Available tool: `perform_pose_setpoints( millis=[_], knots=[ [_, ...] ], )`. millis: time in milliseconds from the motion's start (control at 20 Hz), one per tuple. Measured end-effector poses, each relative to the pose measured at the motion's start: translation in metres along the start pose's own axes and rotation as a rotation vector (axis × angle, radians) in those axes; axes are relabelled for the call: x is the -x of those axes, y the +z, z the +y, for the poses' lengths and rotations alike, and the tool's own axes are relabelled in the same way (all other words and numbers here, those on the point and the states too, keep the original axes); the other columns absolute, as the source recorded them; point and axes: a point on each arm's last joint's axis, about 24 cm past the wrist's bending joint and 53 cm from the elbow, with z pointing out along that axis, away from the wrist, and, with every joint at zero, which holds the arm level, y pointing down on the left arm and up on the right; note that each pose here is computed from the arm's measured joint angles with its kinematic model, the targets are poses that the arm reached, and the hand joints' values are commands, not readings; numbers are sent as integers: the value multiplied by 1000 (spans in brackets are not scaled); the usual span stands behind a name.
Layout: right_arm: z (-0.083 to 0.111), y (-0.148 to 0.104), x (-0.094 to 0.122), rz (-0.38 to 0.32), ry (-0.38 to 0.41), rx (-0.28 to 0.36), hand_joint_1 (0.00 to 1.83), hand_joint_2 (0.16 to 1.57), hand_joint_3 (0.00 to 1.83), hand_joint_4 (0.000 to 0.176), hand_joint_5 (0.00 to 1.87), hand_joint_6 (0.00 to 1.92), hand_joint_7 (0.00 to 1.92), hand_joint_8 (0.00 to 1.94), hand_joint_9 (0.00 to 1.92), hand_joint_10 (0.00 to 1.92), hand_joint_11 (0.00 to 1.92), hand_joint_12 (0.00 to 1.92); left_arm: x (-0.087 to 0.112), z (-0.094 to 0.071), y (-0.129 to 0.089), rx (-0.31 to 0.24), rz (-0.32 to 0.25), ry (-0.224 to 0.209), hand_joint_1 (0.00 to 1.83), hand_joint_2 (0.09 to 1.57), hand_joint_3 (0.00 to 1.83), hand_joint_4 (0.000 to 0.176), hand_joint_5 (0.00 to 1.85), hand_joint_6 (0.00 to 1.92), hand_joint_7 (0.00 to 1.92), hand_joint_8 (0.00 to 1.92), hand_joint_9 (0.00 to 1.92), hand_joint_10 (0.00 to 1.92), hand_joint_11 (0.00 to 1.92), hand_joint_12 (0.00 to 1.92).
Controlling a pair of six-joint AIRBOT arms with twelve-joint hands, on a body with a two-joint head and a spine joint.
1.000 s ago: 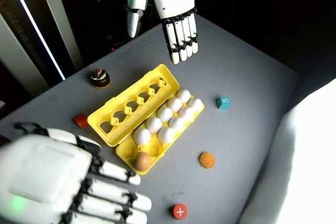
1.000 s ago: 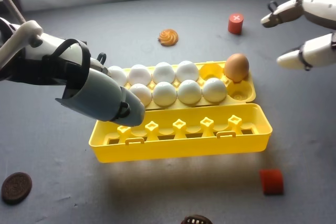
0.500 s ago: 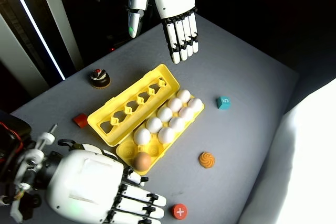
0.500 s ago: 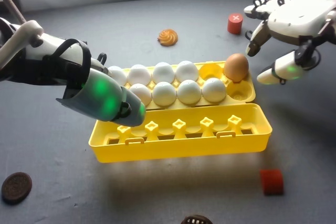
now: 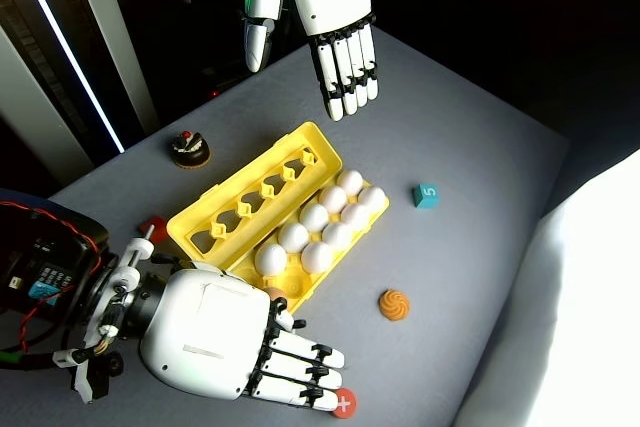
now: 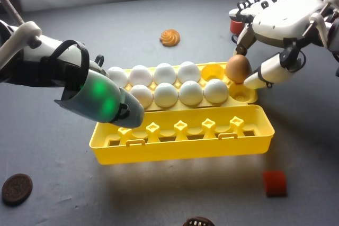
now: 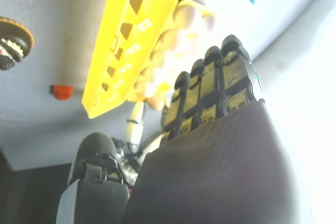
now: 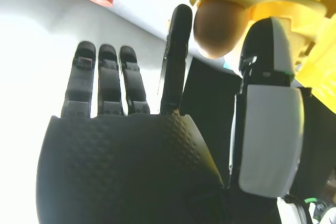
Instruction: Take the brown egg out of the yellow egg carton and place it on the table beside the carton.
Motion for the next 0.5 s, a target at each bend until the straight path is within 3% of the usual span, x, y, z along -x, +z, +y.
perform_pose_setpoints(
  millis=[50,200,250,400,450,500],
  knots=[
    [1,1,2,-4,-1,1,780,949,0,91,799,82,0,0,0,0,0,0,0,0,0,0,1,0,0,1188,0,0,8,2,0,0,0,0,0,0],
    [4,6,5,-10,2,5,745,975,6,69,825,84,0,0,0,0,0,0,0,0,0,2,0,0,0,1198,3,0,12,3,0,0,0,0,0,0],
    [5,7,3,-5,0,8,739,981,8,77,829,84,0,0,0,0,0,0,0,0,0,2,0,-1,0,1196,1,0,17,4,0,0,0,0,0,0],
    [9,9,-1,4,1,16,743,982,8,68,908,118,0,0,0,0,0,0,0,0,0,1,0,-2,0,1193,0,0,7,0,0,0,0,0,0,0],
    [12,9,-4,9,2,20,811,959,0,46,1001,159,0,0,0,0,0,0,0,0,0,1,1,-5,0,1192,0,0,7,2,0,0,0,0,0,0],
    [13,10,-5,10,2,22,811,959,0,46,1001,159,0,0,0,0,0,0,0,0,0,1,1,-5,0,1192,0,0,7,2,0,0,0,0,0,0]
  ],
)
